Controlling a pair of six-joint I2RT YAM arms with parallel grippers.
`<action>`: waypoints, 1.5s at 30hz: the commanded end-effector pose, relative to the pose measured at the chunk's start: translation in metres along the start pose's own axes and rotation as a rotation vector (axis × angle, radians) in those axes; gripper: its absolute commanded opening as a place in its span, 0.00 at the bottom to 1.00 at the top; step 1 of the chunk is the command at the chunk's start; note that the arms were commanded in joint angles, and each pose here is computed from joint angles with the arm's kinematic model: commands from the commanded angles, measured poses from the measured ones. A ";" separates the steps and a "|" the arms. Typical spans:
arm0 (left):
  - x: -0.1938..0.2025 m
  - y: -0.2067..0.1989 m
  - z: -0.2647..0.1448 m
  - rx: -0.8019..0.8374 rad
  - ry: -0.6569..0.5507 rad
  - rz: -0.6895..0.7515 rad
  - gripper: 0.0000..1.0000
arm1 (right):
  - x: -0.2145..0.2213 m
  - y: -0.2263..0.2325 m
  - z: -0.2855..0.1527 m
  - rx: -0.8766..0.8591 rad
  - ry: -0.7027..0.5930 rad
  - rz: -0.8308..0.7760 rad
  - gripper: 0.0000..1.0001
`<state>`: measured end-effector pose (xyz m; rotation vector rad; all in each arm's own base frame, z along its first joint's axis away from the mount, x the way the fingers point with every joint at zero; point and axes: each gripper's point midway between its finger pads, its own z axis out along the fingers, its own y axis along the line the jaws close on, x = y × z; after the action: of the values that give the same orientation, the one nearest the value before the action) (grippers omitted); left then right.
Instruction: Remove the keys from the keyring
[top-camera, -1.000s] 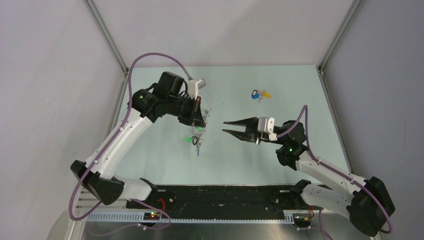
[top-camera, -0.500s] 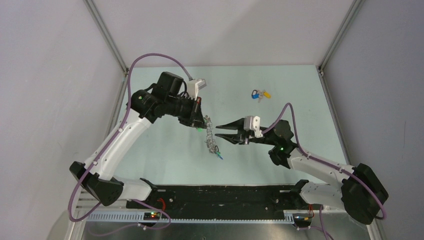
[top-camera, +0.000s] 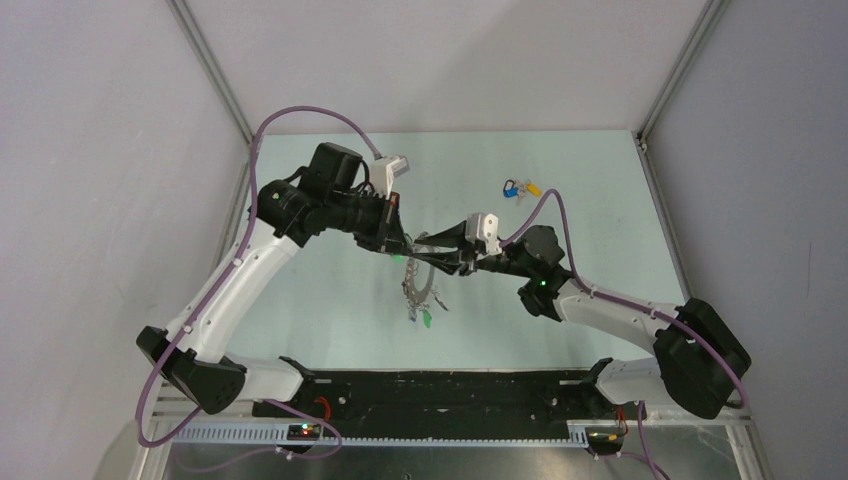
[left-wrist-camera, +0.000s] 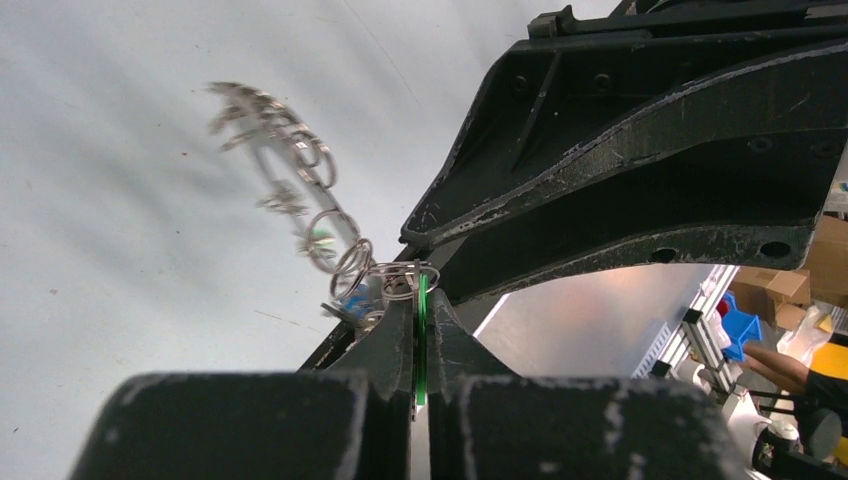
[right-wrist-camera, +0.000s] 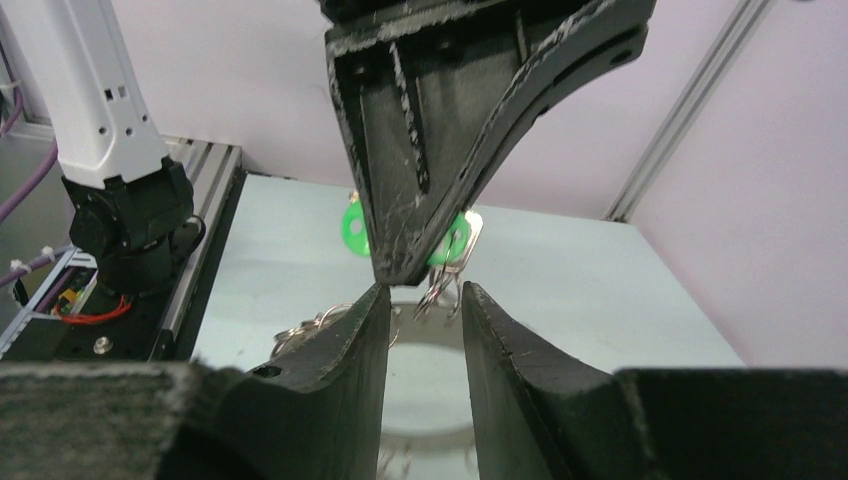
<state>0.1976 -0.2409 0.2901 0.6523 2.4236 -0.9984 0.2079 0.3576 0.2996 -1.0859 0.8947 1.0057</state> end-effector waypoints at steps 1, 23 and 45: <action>-0.016 -0.027 -0.017 0.093 -0.073 0.043 0.00 | -0.021 -0.013 0.013 0.027 -0.059 -0.033 0.31; -0.018 -0.039 -0.019 0.150 -0.059 0.020 0.00 | -0.006 -0.017 0.020 0.027 -0.013 -0.060 0.37; -0.020 -0.039 -0.025 0.139 -0.081 0.012 0.00 | -0.009 -0.018 0.024 0.068 -0.013 -0.103 0.10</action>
<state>0.1916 -0.2431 0.3048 0.6233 2.4256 -1.0713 0.2200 0.3756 0.2967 -1.1068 0.8894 0.9150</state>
